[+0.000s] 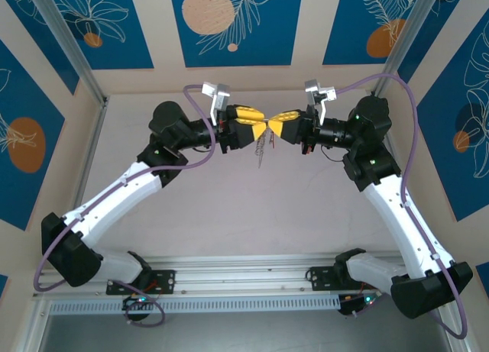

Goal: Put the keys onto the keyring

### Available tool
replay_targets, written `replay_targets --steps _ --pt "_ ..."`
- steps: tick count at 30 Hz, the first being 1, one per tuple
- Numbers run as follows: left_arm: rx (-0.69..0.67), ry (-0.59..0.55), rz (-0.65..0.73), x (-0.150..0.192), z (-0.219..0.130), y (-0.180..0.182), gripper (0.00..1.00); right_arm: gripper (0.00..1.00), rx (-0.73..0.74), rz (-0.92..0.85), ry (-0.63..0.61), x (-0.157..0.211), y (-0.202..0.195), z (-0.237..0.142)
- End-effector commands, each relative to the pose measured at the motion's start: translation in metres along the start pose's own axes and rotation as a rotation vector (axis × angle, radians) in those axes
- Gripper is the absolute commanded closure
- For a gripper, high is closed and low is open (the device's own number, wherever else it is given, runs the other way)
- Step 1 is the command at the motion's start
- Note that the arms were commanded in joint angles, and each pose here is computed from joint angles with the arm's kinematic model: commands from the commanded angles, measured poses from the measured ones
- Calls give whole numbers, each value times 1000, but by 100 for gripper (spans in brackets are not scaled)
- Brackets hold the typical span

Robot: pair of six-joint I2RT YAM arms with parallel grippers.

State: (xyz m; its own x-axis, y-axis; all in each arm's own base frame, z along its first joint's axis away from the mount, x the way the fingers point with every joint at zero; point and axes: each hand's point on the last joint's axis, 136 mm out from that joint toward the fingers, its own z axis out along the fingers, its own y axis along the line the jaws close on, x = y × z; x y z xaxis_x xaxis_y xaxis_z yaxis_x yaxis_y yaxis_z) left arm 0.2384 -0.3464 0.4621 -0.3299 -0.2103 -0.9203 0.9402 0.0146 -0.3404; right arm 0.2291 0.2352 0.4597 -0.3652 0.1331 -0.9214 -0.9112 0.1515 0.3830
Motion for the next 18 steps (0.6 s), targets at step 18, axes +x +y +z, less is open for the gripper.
replay_targets --steps 18 --pt "55 -26 20 -11 4 -10 76 100 -15 12 4 3 -1 6"
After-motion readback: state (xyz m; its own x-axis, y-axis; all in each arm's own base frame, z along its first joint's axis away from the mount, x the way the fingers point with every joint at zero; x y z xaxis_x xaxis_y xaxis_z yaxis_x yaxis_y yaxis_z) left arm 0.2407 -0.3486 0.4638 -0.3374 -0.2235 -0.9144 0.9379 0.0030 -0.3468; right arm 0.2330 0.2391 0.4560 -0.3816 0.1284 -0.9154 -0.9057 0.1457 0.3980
